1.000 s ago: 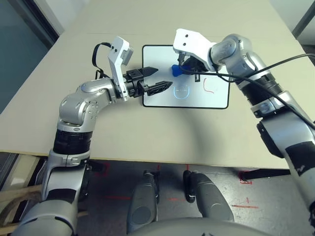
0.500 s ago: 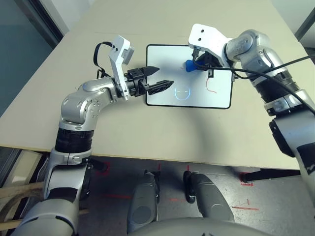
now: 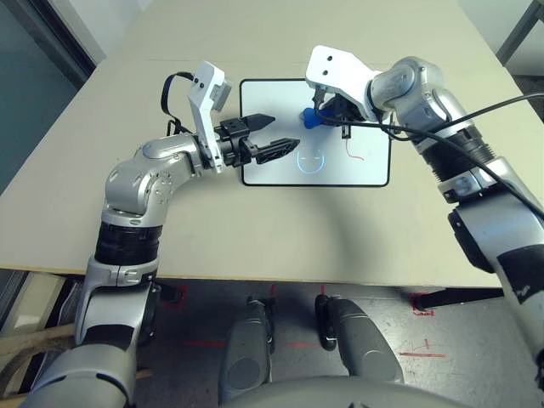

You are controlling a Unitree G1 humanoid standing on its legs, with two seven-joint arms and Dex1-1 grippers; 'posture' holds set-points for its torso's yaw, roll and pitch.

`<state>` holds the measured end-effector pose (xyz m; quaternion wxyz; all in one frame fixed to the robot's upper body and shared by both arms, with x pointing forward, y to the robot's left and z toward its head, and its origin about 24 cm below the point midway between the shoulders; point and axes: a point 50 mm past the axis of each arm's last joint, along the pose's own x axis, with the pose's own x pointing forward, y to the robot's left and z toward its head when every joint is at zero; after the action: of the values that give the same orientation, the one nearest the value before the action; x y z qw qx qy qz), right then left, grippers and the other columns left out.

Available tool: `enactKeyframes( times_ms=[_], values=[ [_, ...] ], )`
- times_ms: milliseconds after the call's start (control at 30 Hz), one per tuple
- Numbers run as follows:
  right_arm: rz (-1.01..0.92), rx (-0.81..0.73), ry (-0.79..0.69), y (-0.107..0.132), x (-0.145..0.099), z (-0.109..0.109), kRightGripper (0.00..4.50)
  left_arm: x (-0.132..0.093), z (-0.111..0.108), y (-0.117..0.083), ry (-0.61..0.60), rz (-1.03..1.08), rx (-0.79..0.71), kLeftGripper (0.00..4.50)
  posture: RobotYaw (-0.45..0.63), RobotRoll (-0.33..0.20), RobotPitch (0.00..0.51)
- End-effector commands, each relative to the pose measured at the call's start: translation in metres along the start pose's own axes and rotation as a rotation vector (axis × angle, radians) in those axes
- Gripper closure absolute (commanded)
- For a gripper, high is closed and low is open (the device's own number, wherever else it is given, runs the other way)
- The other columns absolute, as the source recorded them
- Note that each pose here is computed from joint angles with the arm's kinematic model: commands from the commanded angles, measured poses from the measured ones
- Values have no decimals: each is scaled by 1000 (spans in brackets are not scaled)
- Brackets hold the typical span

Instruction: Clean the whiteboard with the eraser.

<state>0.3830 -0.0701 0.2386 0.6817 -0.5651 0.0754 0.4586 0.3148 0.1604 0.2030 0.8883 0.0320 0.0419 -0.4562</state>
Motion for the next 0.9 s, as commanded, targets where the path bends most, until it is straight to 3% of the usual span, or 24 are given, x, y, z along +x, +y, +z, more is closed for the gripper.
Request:
enactKeyframes(
  times_ms=[33, 300, 900],
  values=[
    [65, 19, 38, 13, 15, -5, 3728, -1, -2, -1, 5, 0, -5, 0, -21, 0, 218],
    [75, 25, 34, 15, 20, -3, 3731, -1, -2, -1, 3, 2, -8, 0, -18, 0, 222],
    [10, 89, 153, 0, -9, -44, 3734, 2, -3, -1, 3, -6, -12, 0, -46, 0, 222]
  ],
)
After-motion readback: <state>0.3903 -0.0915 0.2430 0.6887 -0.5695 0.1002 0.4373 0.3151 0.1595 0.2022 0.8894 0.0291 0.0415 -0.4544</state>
